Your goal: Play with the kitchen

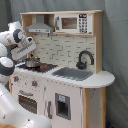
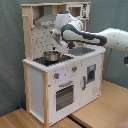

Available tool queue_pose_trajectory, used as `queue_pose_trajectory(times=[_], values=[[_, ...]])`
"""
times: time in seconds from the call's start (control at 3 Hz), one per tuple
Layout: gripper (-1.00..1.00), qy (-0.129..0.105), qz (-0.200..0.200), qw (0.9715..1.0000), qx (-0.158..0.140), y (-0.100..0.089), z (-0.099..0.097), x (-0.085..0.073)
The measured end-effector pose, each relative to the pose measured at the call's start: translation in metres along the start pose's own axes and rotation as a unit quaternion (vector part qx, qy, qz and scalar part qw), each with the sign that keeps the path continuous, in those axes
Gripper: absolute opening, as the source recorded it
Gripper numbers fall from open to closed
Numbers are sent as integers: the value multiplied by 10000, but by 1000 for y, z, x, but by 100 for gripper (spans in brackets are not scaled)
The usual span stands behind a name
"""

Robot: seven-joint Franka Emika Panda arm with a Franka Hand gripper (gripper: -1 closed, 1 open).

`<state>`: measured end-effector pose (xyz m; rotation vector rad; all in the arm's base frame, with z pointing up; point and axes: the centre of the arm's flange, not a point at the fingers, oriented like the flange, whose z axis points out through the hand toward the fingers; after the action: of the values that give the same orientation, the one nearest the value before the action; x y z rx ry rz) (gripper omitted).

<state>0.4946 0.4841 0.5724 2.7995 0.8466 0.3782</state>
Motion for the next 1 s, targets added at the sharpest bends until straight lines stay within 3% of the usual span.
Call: queue_pose_trajectory(times=[0.33, 0.67, 1.0], values=[[100, -86, -190, 9998, 64, 1, 6, 8], [100, -363, -543, 9975, 265, -9, 28, 10], [100, -614, -754, 9949, 260, -7, 17, 3]])
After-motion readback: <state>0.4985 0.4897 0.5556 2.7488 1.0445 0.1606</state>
